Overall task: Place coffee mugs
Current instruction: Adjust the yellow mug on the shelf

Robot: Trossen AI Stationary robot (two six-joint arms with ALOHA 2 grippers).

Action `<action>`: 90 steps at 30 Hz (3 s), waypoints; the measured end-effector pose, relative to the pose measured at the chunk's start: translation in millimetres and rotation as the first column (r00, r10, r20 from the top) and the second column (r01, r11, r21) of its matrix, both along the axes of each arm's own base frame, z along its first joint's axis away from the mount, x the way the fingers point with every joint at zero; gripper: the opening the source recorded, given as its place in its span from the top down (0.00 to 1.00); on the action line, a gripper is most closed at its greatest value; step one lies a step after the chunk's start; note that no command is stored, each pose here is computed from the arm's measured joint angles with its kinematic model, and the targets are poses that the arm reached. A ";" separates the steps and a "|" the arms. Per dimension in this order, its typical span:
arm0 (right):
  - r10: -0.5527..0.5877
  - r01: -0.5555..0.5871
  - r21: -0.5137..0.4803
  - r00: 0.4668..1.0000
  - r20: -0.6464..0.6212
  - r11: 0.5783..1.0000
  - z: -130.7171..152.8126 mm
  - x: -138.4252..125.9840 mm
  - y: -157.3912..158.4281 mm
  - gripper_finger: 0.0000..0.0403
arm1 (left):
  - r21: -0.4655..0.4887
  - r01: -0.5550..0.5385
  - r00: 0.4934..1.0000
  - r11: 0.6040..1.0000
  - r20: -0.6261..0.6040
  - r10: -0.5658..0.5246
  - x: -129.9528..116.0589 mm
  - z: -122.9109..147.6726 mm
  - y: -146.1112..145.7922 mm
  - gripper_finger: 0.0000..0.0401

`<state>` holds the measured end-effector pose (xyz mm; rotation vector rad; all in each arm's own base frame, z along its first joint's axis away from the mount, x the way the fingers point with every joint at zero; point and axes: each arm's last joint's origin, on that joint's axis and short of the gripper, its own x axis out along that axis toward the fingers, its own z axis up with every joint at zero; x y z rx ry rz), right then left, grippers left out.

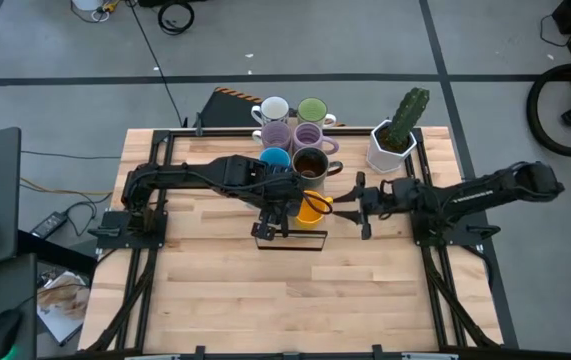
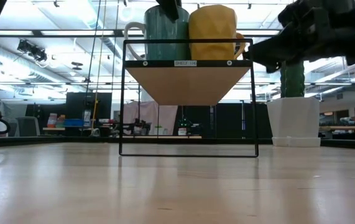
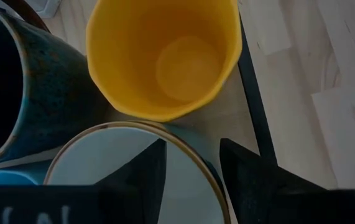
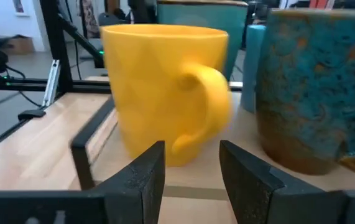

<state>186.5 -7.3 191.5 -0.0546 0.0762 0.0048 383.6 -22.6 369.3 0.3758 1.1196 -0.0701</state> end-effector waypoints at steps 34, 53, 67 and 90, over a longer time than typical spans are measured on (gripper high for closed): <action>0.170 -0.173 0.059 0.984 0.056 0.983 6.8 -0.9 -10.6 0.61 | 0.009 -0.035 0.999 0.999 -0.007 0.035 -1.1 -0.3 1.6 0.61; 0.118 -0.121 0.027 0.990 0.072 0.992 8.6 0.7 -0.9 0.65 | -0.022 -0.054 0.997 0.998 -0.053 0.053 -5.5 -2.3 0.2 0.61; 0.077 -0.081 0.063 0.994 0.073 0.995 8.7 0.9 -0.4 0.84 | -0.026 -0.062 0.997 0.998 -0.054 0.060 -5.6 -2.4 0.2 0.61; -0.030 0.024 0.062 0.995 0.095 0.998 12.5 -1.4 -3.4 0.85 | -0.033 -0.098 0.991 0.995 -0.097 0.094 -10.0 -3.9 0.6 0.61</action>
